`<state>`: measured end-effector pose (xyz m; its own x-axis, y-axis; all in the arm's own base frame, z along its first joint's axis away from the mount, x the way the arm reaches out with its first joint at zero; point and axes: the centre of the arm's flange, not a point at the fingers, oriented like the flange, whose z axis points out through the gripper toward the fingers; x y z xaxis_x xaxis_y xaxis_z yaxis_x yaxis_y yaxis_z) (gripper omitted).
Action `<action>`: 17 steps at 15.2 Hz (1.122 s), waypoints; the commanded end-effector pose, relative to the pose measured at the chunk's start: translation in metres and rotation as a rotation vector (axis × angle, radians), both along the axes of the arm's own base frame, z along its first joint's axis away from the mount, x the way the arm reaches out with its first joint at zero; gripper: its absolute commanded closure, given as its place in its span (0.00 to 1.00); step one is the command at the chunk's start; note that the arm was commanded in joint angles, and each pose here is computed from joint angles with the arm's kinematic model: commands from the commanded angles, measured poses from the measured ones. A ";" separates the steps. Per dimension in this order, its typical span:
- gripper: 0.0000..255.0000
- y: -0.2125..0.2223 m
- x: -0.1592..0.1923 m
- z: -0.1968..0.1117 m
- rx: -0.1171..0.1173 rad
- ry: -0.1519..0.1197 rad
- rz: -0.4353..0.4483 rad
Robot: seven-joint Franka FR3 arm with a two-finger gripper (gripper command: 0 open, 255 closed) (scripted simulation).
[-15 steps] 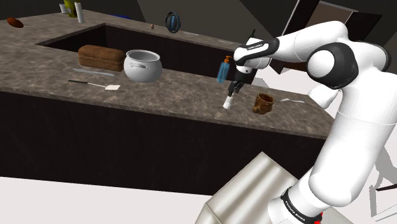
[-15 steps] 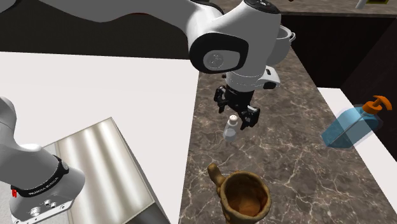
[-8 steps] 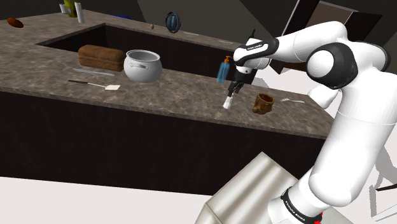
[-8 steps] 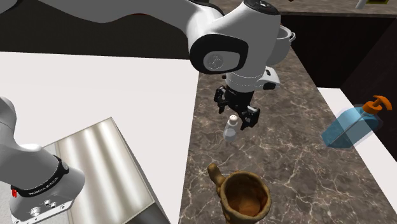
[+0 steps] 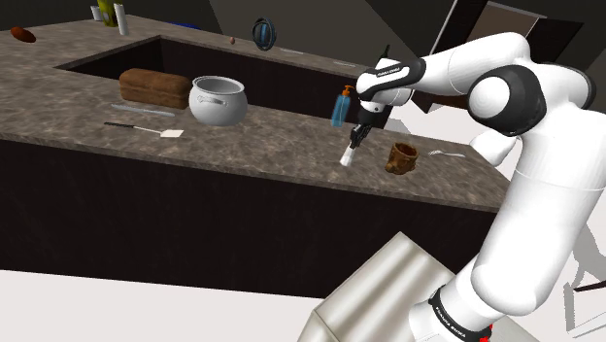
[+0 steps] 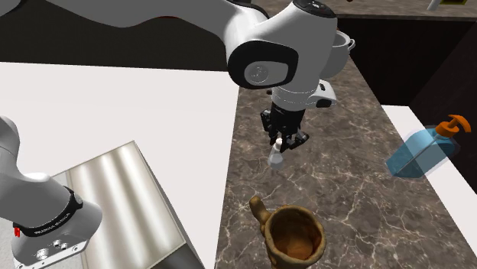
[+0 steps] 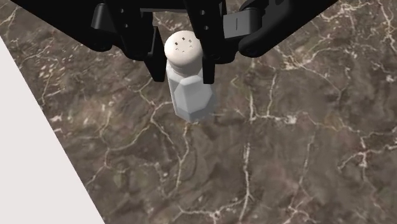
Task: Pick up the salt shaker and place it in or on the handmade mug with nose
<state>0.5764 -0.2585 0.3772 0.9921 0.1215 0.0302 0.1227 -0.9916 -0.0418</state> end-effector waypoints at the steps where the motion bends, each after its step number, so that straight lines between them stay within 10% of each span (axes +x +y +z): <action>1: 1.00 0.000 0.000 0.000 0.000 0.001 0.000; 17: 1.00 0.000 0.000 0.079 0.000 0.001 0.000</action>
